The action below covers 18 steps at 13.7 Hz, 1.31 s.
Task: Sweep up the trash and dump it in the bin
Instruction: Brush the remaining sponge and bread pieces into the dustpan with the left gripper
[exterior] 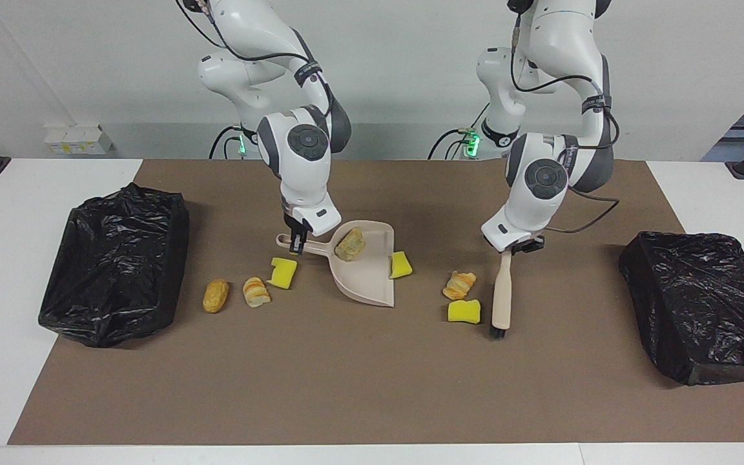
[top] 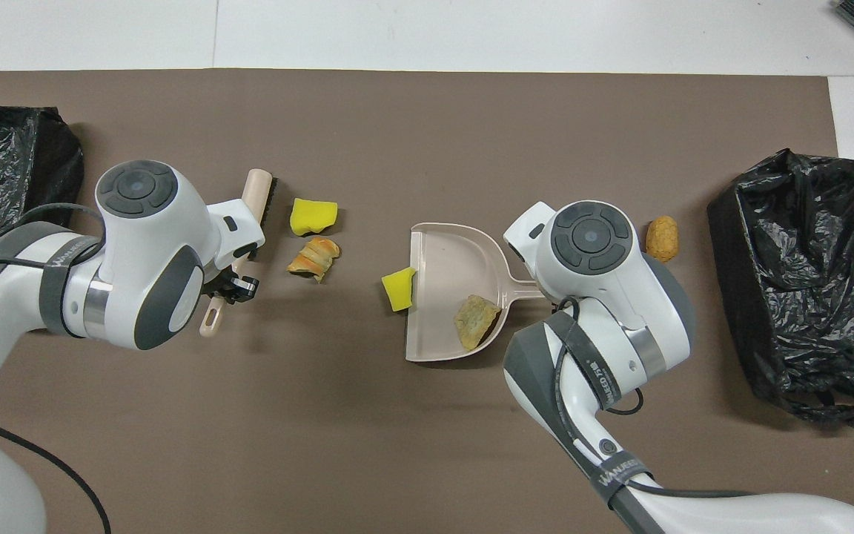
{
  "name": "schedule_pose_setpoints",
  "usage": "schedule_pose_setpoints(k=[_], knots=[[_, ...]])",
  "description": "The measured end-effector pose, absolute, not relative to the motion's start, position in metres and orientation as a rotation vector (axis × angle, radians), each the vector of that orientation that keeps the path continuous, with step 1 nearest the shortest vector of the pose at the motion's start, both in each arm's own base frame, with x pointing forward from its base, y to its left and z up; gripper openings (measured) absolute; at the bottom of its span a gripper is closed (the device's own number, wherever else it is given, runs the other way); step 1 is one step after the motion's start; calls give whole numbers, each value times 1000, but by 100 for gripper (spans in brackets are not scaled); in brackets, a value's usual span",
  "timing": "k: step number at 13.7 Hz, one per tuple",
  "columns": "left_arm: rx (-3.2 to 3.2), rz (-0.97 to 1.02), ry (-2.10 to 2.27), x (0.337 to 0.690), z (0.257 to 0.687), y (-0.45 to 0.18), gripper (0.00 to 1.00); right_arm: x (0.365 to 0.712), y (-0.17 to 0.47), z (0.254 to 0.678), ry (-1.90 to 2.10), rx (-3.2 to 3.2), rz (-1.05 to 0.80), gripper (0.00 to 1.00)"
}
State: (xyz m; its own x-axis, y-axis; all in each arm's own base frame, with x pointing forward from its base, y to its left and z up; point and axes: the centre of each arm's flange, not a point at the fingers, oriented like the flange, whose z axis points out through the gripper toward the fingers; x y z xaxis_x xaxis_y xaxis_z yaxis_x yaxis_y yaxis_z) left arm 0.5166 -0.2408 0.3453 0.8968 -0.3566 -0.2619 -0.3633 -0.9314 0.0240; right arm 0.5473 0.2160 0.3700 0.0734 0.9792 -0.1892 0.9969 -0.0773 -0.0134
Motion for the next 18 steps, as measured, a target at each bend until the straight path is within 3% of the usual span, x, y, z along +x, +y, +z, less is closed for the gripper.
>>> schedule_pose_setpoints(k=[5,9,18], knots=[[-3101,458,441,433,357,-370,26,547,216,370,2049,2211,-225,32],[-3144,435,385,379,382,-434,26,547,215,369,2047,2213,-227,32],[-3067,563,-7,361,439,-406,26,562,179,361,2138,2206,-107,32]])
